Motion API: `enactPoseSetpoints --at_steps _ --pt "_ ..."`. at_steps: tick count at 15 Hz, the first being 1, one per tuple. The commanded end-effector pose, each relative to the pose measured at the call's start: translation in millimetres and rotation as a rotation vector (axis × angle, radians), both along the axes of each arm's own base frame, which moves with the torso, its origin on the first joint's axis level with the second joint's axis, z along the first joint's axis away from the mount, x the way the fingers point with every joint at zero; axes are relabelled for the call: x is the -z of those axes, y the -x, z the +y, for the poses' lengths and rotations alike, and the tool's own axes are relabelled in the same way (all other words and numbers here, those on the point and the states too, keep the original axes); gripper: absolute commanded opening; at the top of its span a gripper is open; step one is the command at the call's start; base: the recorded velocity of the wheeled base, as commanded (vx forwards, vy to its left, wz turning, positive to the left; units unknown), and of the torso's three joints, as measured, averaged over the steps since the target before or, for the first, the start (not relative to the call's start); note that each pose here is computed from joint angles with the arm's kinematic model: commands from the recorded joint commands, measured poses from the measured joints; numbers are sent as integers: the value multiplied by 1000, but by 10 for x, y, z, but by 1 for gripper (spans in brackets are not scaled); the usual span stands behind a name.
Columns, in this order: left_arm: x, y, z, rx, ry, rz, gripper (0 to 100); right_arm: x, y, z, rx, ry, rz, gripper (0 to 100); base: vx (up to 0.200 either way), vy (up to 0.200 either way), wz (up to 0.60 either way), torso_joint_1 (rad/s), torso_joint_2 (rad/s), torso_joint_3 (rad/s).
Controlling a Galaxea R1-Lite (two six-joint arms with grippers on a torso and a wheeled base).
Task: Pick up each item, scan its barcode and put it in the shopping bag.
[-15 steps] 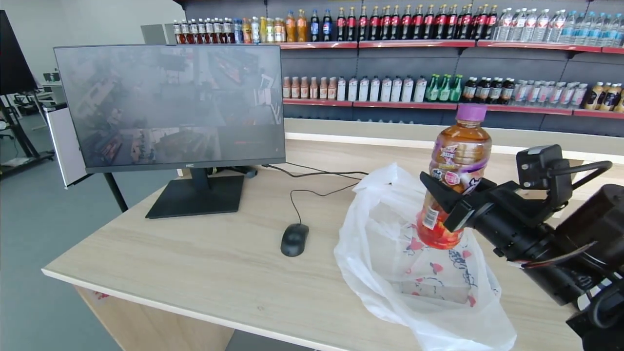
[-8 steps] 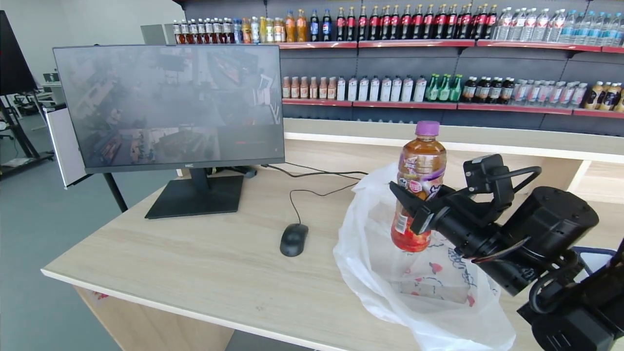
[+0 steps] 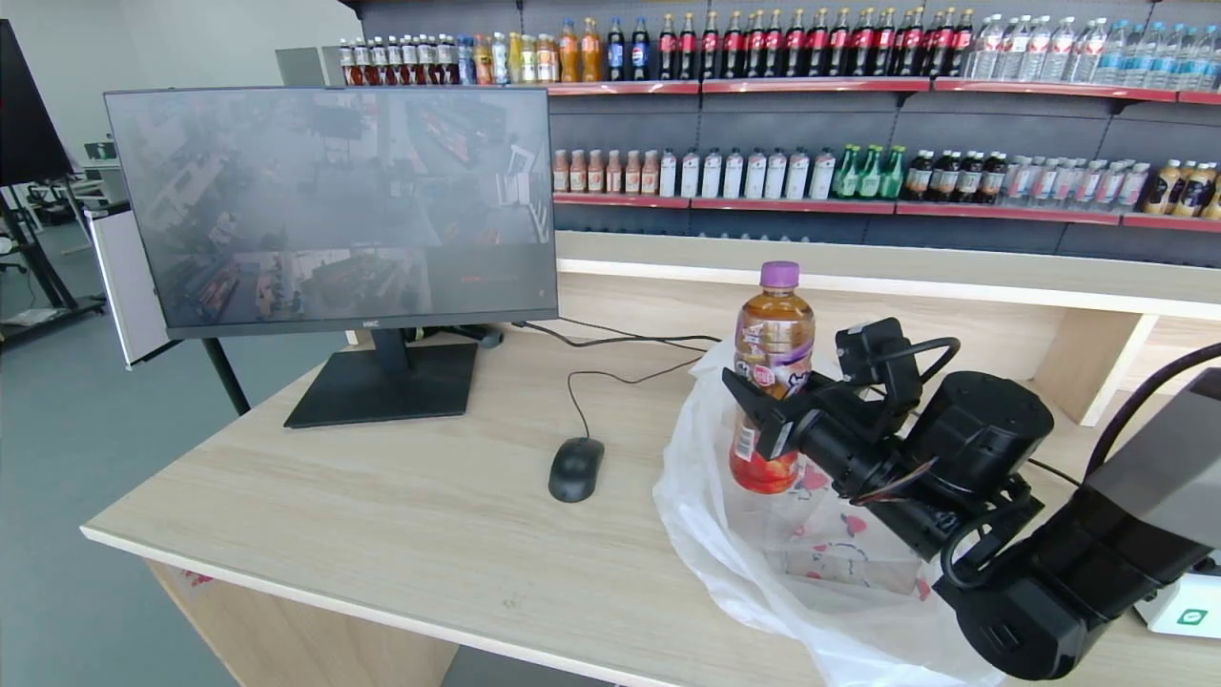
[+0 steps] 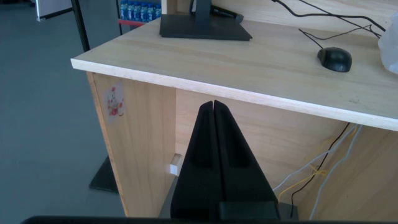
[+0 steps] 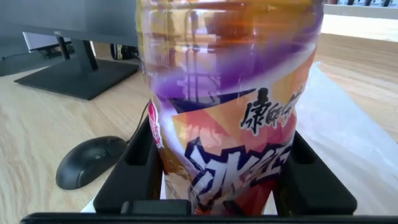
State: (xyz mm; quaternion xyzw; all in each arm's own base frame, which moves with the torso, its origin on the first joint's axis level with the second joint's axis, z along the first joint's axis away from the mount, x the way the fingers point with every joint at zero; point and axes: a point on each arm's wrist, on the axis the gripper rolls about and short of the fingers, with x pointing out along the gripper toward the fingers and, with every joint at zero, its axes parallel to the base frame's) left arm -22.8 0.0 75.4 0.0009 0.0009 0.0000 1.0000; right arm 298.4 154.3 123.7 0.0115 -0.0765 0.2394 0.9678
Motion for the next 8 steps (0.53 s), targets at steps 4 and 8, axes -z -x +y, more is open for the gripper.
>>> enactPoseSetpoints --at_steps 4,8 --pt "1 0 0 0 0 0 0 86 -158 -116 40 8 11 0 0 0 0 0 0 0" --pt "1 0 0 0 0 0 0 66 -150 -131 42 0 9 0 0 0 0 0 0 0"
